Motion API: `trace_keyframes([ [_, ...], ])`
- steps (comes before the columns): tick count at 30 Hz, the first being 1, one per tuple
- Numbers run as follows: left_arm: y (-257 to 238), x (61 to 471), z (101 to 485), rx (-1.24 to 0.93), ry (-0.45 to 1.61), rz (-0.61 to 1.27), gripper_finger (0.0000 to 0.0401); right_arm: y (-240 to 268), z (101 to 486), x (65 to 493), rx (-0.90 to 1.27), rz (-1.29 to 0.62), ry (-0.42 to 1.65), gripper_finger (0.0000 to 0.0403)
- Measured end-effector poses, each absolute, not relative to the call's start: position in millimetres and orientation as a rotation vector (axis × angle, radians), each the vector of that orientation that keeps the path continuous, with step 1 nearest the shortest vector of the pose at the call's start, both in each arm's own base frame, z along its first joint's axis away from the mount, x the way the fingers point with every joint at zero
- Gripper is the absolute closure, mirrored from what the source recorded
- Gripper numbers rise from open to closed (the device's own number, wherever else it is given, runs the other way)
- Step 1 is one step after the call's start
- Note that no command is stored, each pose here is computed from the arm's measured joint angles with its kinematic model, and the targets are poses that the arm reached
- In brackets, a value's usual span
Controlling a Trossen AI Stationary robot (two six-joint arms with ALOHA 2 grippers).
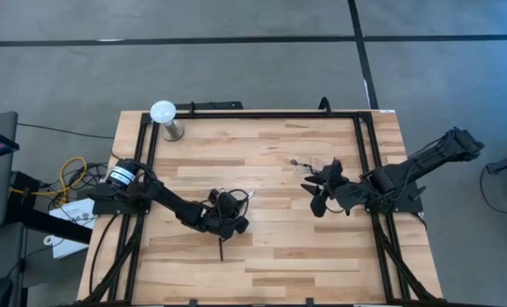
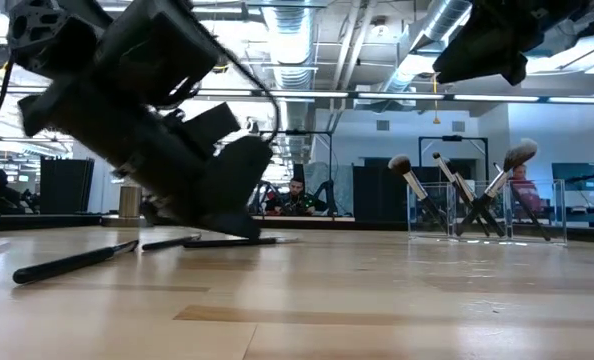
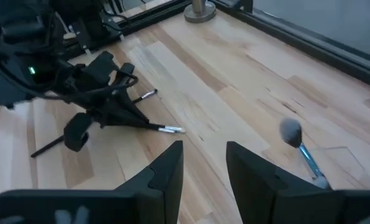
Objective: Pick & Place Makeup Supplies
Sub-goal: Put the black makeup brush into the transparent organizer
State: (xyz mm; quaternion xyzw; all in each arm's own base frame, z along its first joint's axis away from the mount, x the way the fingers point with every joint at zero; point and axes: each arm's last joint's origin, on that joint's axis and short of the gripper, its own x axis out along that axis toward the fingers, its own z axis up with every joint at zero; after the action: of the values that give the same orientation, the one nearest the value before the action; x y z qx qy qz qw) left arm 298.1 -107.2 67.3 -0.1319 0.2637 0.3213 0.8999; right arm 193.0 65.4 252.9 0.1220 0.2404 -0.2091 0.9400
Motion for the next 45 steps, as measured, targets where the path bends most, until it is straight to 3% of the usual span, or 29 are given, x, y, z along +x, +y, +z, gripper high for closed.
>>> trace_keyframes([
  [7, -111.5, 307.0, 73.4, -0.25, 0.477, 0.574, 0.0396, 75.4, 251.1, 214.1, 0.152, -0.341, 0.437, 0.029],
  [16, -112.7, 308.6, 75.1, -0.245, 0.463, 0.556, 0.0397, 84.4, 220.8, 254.8, 0.01, -0.163, 0.489, 0.029],
  [31, -113.9, 310.0, 76.6, -0.203, 0.48, 0.51, 0.0394, 66.4, 213.4, 273.4, 0.051, -0.114, 0.477, 0.029],
  [41, -114.2, 311.0, 78.1, -0.202, 0.468, 0.507, 0.0313, 64.2, 213.3, 273.6, 0.053, -0.121, 0.48, 0.029],
  [45, -113.1, 311.3, 78.5, -0.176, 0.461, 0.521, 0.03, 64.2, 213.3, 273.6, 0.052, -0.121, 0.481, 0.029],
])
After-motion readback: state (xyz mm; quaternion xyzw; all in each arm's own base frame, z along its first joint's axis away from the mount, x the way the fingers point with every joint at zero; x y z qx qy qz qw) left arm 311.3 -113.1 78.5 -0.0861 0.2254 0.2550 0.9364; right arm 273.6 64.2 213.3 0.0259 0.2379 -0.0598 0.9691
